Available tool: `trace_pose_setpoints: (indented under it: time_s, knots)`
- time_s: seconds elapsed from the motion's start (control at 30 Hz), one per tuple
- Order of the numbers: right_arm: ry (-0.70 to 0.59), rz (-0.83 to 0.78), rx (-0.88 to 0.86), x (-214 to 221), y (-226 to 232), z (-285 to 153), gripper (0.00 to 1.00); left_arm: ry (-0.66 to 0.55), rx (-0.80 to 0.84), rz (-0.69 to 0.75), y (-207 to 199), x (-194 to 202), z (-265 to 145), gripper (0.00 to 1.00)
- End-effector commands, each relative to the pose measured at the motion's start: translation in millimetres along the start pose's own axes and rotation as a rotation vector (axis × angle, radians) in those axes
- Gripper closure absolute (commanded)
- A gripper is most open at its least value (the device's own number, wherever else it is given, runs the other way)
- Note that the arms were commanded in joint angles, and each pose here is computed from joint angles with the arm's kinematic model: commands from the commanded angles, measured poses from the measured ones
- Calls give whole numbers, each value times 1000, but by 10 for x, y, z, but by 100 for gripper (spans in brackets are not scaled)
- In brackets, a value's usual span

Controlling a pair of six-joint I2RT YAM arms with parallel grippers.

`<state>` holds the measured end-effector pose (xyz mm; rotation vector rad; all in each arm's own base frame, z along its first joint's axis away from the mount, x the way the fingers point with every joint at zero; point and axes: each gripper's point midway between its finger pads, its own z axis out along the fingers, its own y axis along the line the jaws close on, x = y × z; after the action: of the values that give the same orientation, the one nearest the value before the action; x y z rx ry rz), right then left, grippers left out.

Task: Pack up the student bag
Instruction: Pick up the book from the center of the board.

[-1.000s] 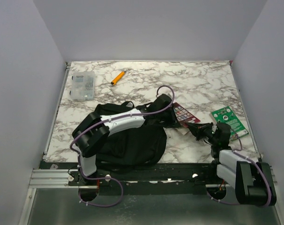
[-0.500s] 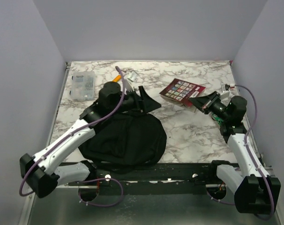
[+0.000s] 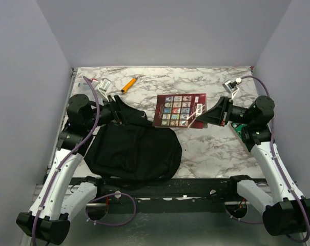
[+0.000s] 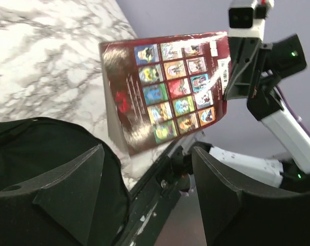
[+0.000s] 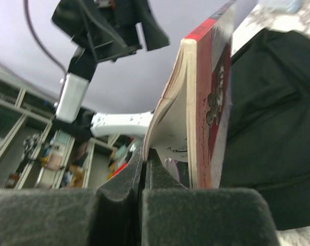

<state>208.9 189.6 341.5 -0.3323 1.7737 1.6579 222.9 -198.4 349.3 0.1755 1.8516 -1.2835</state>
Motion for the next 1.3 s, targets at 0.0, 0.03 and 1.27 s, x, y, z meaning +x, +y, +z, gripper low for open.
trace_pose_setpoints:
  time_s: [0.0,0.03,1.27]
  knots:
    - [125,-50,-140,248,400,-49,100,75,189,34,-264,189,-78,28]
    - [137,-58,-159,282,465,-53,100,74,208,41,-290,206,-93,28]
    - [270,-171,-339,724,1125,-255,91,119,686,81,-1221,355,-208,100]
